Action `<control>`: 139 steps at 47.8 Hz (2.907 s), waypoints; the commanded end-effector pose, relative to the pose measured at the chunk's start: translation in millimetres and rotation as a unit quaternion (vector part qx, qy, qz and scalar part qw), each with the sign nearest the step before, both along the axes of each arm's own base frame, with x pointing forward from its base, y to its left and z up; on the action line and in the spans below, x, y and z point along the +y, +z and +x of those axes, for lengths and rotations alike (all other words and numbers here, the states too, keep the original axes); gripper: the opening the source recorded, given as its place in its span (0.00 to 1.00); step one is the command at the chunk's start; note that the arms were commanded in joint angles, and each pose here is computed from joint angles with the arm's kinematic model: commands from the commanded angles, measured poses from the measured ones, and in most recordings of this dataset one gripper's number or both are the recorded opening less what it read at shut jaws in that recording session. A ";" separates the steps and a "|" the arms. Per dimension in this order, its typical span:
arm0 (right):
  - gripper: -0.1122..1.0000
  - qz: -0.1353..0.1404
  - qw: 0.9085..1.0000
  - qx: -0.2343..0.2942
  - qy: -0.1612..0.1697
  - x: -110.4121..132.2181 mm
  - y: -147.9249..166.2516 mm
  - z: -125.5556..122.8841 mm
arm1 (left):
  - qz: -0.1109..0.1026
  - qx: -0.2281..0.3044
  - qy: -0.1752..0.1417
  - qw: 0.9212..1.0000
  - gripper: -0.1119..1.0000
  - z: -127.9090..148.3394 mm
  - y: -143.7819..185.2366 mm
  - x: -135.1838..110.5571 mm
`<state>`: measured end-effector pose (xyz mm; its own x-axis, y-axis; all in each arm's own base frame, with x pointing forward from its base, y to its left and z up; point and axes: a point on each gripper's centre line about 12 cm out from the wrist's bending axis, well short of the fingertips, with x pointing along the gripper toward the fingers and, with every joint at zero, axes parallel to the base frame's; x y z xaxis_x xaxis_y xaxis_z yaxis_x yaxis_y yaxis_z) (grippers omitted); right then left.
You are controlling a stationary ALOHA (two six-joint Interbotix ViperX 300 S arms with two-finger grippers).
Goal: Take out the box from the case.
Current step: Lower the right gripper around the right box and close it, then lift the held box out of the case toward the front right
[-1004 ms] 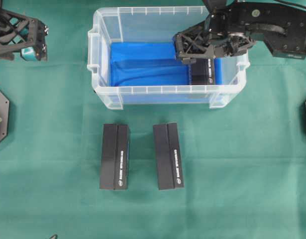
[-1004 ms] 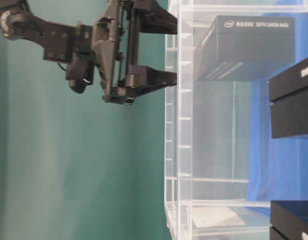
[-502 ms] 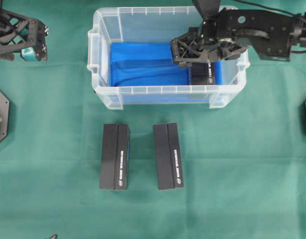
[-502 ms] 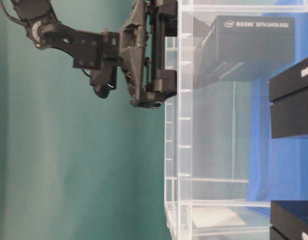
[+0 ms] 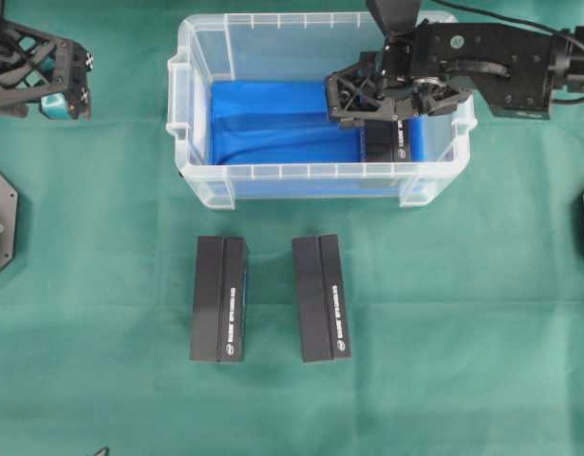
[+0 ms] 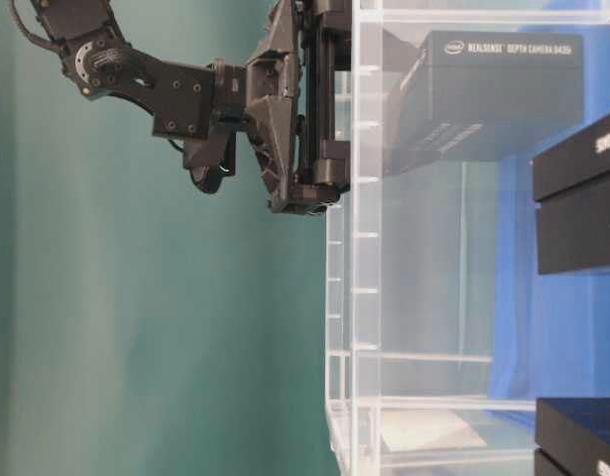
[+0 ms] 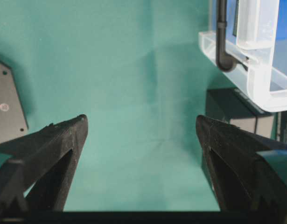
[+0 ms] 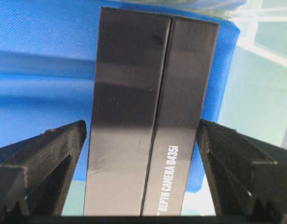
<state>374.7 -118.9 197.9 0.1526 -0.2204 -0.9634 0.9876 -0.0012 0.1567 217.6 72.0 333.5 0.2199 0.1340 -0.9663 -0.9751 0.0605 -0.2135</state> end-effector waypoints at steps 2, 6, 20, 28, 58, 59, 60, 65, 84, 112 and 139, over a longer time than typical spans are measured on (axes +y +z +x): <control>0.92 0.003 1.000 -0.006 -0.008 0.0 -0.1 -0.2 | 0.002 -0.010 -0.002 1.000 0.98 0.6 5.2 -0.7; 0.91 0.003 1.000 -0.005 -0.009 -0.1 -0.7 -0.3 | 0.002 -0.011 -0.002 1.000 0.98 0.3 5.5 -0.8; 0.68 0.002 1.000 -0.006 -0.010 0.7 2.5 0.8 | 0.002 -0.010 -0.002 1.000 0.98 -0.7 5.2 -1.1; 0.68 0.002 1.000 -0.006 -0.010 1.2 2.9 1.2 | 0.002 -0.010 -0.002 1.000 0.98 -1.1 5.0 -1.2; 0.68 -0.003 0.999 -0.011 -0.030 0.9 57.8 -7.2 | 0.003 -0.011 -0.003 1.000 0.98 -1.8 5.7 -1.4; 0.68 -0.003 0.999 -0.012 -0.030 1.5 61.4 -7.5 | 0.003 -0.013 -0.003 1.000 0.98 -2.4 6.4 -1.6; 0.68 -0.004 0.999 -0.013 -0.031 1.5 64.4 -7.7 | 0.004 -0.014 -0.004 1.000 0.98 -2.0 7.0 -1.9; 0.68 -0.005 0.999 -0.013 -0.036 1.6 79.7 -12.1 | 0.003 -0.012 -0.004 1.000 0.98 -1.6 6.2 -1.4; 0.68 -0.006 0.999 -0.011 -0.051 5.7 146.7 -28.2 | 0.003 -0.012 -0.004 1.000 0.98 -1.6 5.8 -1.4; 0.68 -0.027 0.998 -0.029 -0.052 9.7 211.8 -35.4 | 0.003 -0.013 -0.003 1.000 0.98 -2.4 6.4 -1.6; 0.68 -0.030 0.998 -0.029 -0.051 10.1 211.9 -35.3 | 0.003 -0.012 -0.004 1.000 0.98 -2.4 6.4 -1.6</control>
